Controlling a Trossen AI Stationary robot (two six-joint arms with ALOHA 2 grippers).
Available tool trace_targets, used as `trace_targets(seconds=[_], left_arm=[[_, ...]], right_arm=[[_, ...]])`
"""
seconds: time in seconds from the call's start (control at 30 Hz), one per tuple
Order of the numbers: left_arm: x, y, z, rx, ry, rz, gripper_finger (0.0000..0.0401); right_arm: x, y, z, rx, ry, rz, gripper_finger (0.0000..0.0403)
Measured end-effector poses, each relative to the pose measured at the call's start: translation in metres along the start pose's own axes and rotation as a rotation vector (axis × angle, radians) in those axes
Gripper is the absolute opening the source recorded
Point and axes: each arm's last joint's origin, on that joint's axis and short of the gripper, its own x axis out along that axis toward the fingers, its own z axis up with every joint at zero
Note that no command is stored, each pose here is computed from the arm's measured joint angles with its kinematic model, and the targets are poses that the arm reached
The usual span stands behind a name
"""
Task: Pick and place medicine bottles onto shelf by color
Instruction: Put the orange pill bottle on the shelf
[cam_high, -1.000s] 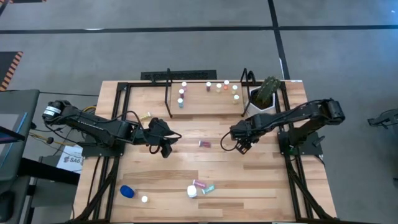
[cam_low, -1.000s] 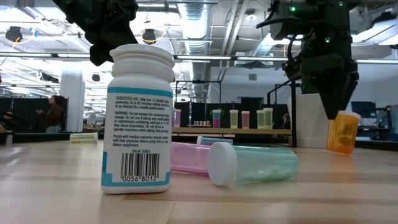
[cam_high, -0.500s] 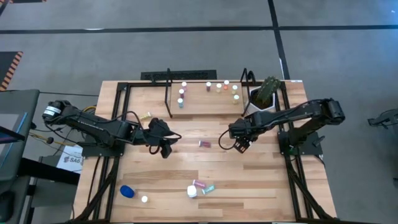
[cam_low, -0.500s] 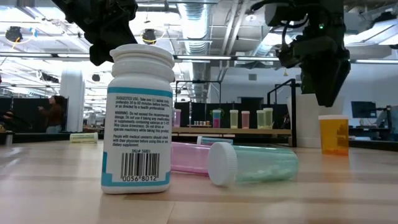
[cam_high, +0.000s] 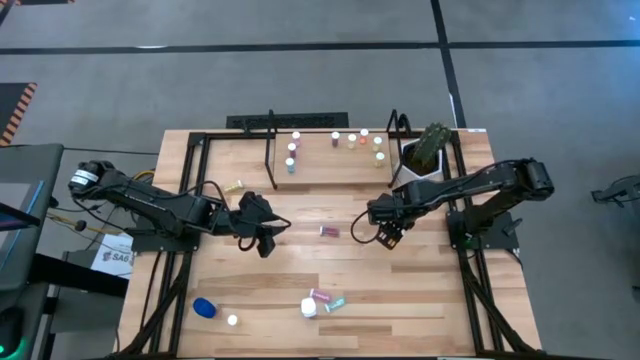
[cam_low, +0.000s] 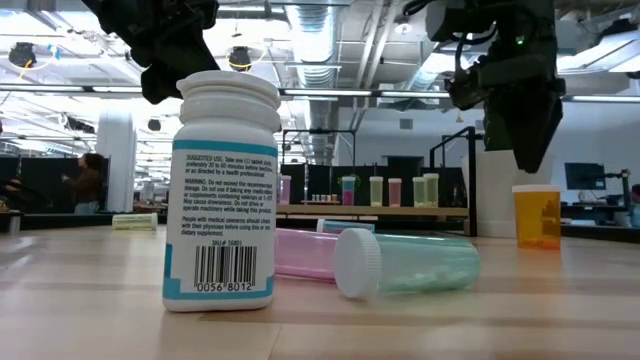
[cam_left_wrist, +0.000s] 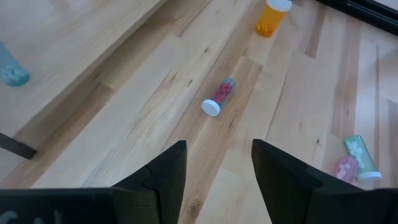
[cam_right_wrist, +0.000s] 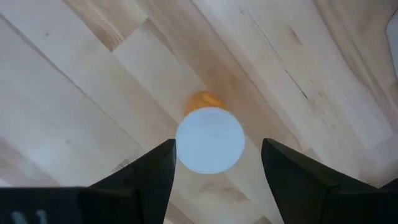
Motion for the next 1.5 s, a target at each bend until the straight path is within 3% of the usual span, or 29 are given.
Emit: trace_targets(seconds=[0.9, 0.97, 1.3, 1.5], left_arm=[[0.000, 0.000, 0.000, -0.019, -0.007, 0.005, 0.0168], [0.000, 0.000, 0.000, -0.019, -0.007, 0.005, 0.0168], [0.000, 0.000, 0.000, -0.028, -0.007, 0.007, 0.0168], [0.000, 0.001, 0.001, -0.029, -0.019, 0.022, 0.0168]], right_arm=[[0.022, -0.004, -0.005, -0.068, 0.028, 0.008, 0.0261], [0.022, -0.004, -0.005, -0.144, 0.027, 0.006, 0.0261], [0.021, -0.003, -0.012, -0.850, -0.006, -0.174, 0.0261], [0.029, -0.001, -0.009, -1.047, -0.049, -0.159, 0.0261]])
